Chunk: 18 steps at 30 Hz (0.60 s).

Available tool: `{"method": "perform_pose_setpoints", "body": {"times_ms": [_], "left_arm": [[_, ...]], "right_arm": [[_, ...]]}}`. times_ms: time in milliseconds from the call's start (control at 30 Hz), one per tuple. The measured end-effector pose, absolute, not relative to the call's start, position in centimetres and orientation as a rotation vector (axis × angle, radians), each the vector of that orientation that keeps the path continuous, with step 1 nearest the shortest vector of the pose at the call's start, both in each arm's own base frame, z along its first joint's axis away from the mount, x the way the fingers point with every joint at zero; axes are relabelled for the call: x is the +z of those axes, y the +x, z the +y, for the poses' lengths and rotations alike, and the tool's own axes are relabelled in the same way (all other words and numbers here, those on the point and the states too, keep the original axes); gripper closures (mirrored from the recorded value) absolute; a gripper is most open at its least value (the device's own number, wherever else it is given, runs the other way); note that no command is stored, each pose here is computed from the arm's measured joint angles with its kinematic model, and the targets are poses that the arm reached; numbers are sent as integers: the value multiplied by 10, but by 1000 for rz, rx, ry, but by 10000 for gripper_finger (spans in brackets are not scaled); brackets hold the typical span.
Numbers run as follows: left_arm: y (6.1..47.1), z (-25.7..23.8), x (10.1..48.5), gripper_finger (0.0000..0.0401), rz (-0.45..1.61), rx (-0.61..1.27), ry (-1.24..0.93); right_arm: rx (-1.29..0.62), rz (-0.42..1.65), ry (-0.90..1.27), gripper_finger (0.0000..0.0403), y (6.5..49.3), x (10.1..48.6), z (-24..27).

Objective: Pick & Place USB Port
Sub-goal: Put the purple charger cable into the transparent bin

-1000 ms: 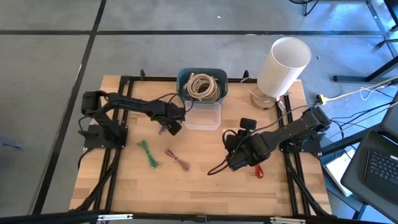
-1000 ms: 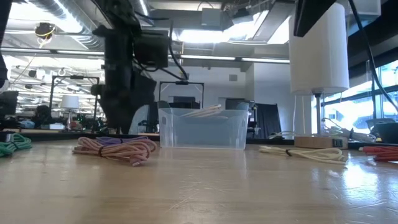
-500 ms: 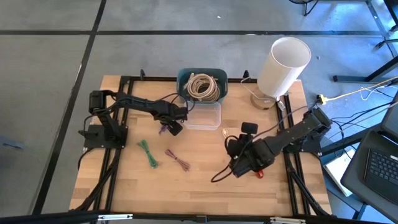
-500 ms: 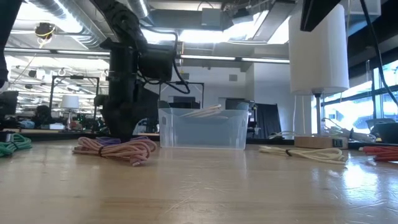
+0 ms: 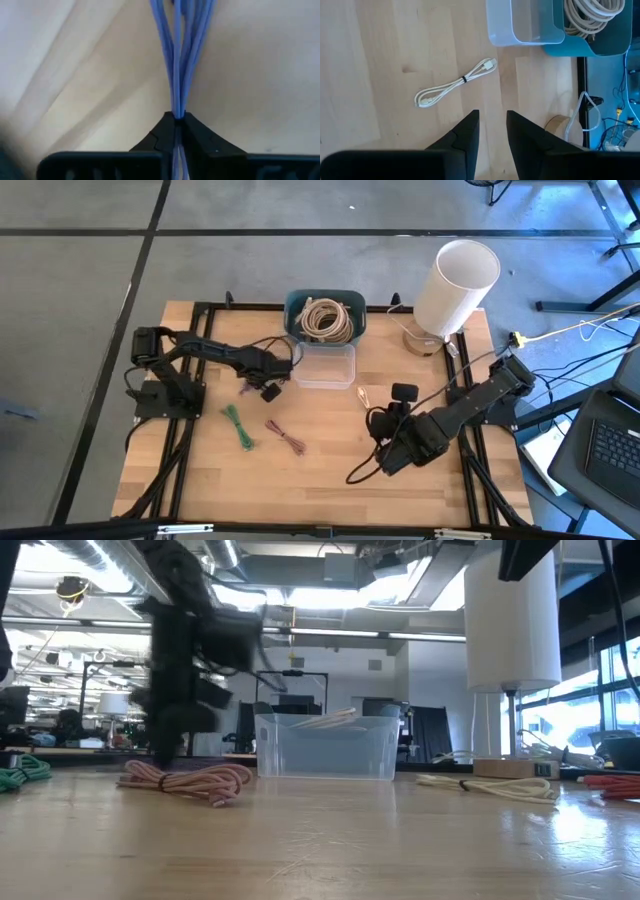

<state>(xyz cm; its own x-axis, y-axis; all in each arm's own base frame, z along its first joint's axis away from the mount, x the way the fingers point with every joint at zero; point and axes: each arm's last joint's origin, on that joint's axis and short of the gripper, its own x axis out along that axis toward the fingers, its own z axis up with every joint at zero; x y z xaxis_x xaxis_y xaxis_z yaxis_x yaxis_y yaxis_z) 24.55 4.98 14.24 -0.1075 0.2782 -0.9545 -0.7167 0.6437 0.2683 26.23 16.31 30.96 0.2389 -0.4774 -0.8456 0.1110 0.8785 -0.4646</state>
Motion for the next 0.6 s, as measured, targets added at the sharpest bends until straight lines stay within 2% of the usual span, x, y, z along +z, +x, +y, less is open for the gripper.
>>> {"method": "perform_pose_setpoints", "body": {"times_ms": [200, 333, 400, 600], "left_arm": [[218, 26, 190, 393, 1357, 915, -404], [210, 10, 225, 391, 1099, 835, -462], [211, 4, 240, 393, 957, 759, -469], [233, 1, 285, 394, 545, 378, -369]], "right_arm": [[-397, 1264, -354, 302, 259, 310, 168], [-407, 1249, -371, 302, 260, 310, 168], [-407, 1247, -377, 302, 260, 310, 168], [-418, 1231, -393, 302, 260, 310, 167]]}}
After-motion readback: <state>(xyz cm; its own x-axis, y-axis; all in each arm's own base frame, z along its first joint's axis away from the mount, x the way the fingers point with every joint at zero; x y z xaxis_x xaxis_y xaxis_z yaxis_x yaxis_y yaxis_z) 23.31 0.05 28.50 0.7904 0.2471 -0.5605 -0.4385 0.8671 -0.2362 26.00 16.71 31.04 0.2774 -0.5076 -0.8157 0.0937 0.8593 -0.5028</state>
